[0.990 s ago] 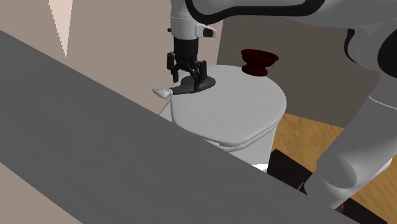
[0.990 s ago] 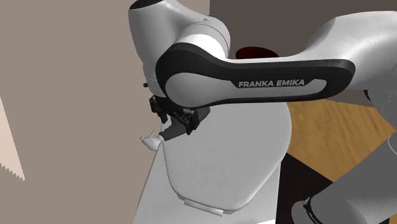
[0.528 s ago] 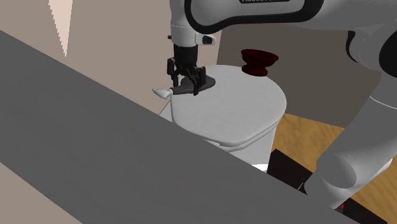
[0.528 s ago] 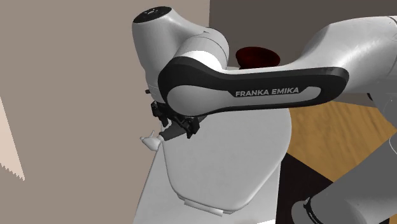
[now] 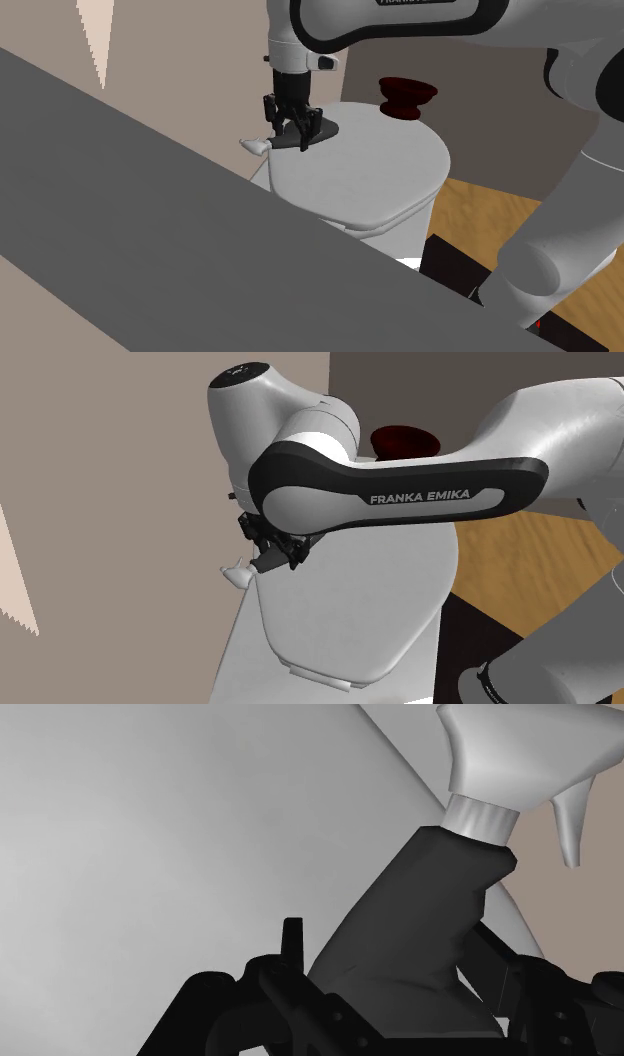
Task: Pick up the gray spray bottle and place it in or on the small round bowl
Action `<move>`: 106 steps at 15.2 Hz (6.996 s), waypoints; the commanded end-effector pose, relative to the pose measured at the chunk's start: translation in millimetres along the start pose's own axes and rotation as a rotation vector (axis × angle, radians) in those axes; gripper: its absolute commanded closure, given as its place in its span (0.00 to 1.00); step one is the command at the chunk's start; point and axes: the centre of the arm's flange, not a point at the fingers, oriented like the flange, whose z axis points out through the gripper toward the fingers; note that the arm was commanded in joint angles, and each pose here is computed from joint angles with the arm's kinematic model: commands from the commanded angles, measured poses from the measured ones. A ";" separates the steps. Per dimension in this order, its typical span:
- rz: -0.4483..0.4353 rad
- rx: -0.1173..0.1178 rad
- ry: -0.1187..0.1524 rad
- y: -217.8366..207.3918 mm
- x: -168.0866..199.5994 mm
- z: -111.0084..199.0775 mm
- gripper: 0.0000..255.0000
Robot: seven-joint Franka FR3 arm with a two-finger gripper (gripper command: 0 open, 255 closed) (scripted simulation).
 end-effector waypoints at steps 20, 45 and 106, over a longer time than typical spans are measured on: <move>0.000 -0.001 0.000 0.5 4.7 -78.8 1.00; 0.000 -0.001 0.000 26.9 98.5 -166.3 1.00; 0.000 -0.001 0.000 126.6 439.2 -126.4 0.00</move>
